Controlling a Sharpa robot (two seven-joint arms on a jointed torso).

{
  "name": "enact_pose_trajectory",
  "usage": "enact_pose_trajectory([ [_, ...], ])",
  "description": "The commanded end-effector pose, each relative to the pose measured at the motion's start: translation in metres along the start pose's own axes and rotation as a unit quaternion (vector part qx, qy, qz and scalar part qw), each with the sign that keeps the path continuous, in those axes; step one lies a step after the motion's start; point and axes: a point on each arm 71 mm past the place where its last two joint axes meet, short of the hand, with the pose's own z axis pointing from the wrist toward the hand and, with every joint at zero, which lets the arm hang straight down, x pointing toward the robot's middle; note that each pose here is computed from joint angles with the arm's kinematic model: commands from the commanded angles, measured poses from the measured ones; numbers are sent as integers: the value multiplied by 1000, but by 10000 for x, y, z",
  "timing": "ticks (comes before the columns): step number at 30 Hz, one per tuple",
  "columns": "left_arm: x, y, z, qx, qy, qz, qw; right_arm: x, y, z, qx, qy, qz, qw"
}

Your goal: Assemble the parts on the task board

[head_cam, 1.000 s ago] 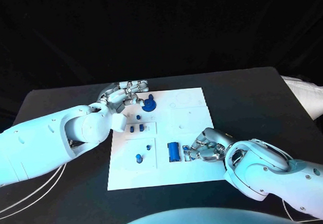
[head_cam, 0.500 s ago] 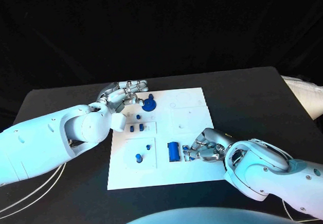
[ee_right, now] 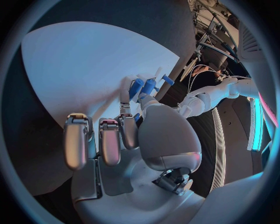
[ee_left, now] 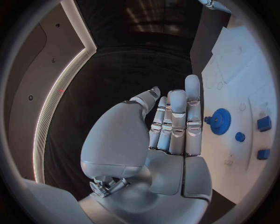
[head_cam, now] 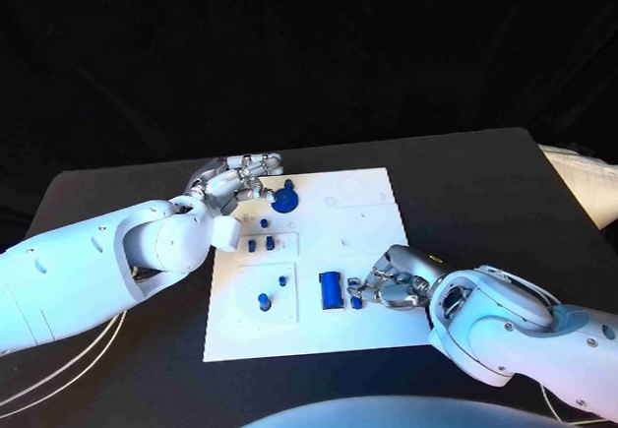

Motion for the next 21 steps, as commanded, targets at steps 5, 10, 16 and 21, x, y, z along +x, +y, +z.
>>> enact_pose_trajectory([
  [5, 24, -5, 1, 1, 10, 0, 1000, 10, 20, -6, -8, 3, -17, 1000],
  [10, 25, -4, 2, 1, 10, 1, 1000, 5, 23, -14, -9, 1, -17, 1000],
  [16, 23, -3, 3, 0, 10, 1, 1000, -27, 18, -52, -20, -5, 4, 1000],
  [21, 15, -3, 1, 0, 9, 1, 1000, -52, -1, -104, -32, 1, 9, 999],
])
